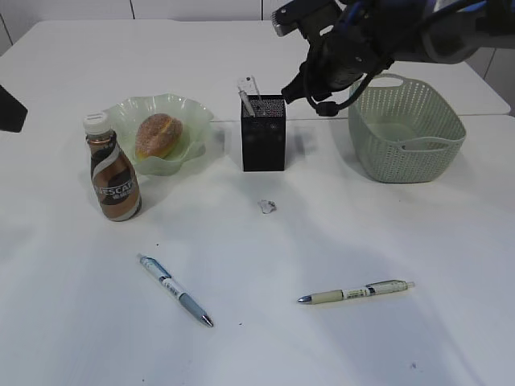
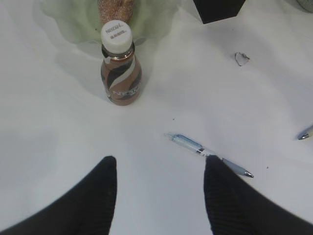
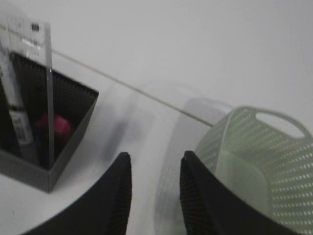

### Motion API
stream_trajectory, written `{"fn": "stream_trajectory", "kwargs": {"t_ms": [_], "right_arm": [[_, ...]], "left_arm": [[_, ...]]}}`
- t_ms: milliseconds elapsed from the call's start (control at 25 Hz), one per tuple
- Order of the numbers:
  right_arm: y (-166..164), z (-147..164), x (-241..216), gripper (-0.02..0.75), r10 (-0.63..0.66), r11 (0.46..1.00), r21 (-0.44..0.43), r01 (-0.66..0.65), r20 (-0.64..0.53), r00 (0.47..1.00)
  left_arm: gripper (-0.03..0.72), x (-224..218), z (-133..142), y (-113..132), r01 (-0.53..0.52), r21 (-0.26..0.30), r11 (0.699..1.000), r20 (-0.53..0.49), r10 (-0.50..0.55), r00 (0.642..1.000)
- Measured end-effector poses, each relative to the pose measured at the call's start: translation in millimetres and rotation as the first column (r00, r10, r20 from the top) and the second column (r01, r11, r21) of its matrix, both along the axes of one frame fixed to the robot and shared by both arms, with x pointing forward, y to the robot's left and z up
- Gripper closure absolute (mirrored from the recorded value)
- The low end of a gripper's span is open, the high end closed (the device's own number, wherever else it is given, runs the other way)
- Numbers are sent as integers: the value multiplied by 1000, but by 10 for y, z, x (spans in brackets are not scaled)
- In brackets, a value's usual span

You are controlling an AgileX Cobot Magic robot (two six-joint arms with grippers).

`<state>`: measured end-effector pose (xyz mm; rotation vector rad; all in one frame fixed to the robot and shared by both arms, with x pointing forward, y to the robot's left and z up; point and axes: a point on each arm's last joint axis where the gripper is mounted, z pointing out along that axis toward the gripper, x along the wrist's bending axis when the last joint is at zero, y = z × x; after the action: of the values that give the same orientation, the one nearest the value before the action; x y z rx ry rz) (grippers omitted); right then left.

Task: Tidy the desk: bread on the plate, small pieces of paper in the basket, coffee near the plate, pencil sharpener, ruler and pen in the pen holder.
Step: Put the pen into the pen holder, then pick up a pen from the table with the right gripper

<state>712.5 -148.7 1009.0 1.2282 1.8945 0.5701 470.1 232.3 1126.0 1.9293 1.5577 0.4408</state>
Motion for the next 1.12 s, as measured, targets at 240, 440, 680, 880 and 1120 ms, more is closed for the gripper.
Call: {"fn": "stream_trajectory", "kwargs": {"t_ms": [240, 440, 680, 880, 1120], "right_arm": [[22, -4, -227, 457, -38, 993, -115, 14, -206, 978], [3, 112, -441, 473, -81, 996, -74, 57, -363, 928], [-9, 290, -719, 503, -112, 991, -1, 132, -532, 839], [23, 378, -880, 503, -78, 988, 55, 144, -629, 774], [192, 411, -971, 504, 64, 972, 207, 108, -681, 730]], "left_arm": [[286, -36, -22, -18, 5, -21, 1000, -49, -6, 999], [287, -80, -49, -27, 12, -29, 1000, -107, -15, 994], [287, -126, -77, -25, 21, -21, 1000, -165, -24, 986], [287, -163, -97, -22, 18, -18, 1000, -211, -22, 977], [287, -211, -120, -21, 23, -16, 1000, -269, -26, 963]]}}
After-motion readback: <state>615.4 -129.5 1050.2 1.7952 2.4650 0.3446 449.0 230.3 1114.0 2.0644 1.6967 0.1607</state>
